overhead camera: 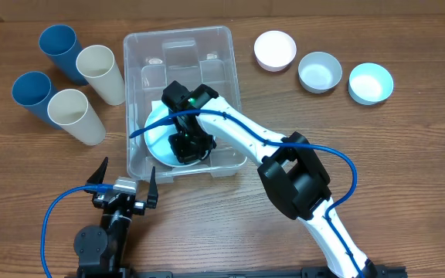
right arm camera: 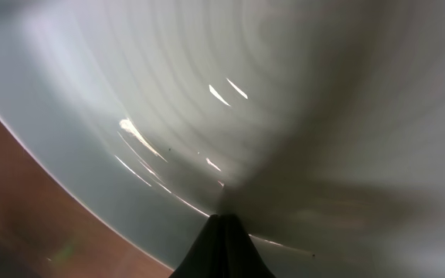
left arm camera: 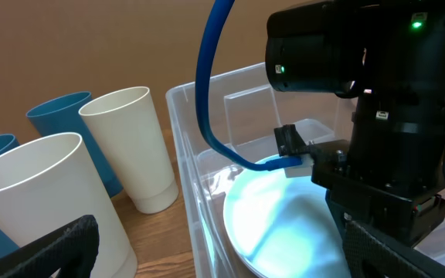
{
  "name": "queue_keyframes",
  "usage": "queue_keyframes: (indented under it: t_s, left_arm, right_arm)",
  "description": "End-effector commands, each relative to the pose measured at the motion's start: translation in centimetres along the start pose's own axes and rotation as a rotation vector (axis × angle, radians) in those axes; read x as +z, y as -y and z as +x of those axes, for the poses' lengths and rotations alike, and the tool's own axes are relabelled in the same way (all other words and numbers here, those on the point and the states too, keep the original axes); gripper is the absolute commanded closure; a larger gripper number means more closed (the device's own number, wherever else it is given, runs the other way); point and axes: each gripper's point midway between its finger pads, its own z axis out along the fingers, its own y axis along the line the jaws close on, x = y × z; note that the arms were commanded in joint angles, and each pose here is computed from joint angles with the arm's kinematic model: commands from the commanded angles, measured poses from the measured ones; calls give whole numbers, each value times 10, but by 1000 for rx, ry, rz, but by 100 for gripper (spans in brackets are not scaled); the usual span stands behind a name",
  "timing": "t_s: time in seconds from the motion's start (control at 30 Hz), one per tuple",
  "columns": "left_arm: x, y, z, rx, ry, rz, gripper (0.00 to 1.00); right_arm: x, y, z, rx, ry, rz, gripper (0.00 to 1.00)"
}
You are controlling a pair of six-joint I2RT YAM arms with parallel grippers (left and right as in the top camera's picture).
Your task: Pack container
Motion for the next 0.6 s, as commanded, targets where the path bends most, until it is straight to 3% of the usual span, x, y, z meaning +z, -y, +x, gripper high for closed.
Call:
queue_keyframes:
  t_s: [0.0,0.17,0.33,0.43,0.57]
  left_arm:
    - [0,1,0,1,6,2,0]
    - [0,1,0,1,6,2,0]
    - [0,1,0,1,6,2,0]
    - [0,1,0,1,6,2,0]
    - [0,1,0,1,6,2,0]
  right_arm:
    - [23,4,10,1,-48,35,96]
    - [5,31,-32,65,90,32,96]
    - [-72,68,-72,135,233,30,96]
    - [-119,81,-76,124,282,65,96]
    - [-133,82,-73,103,288,85,96]
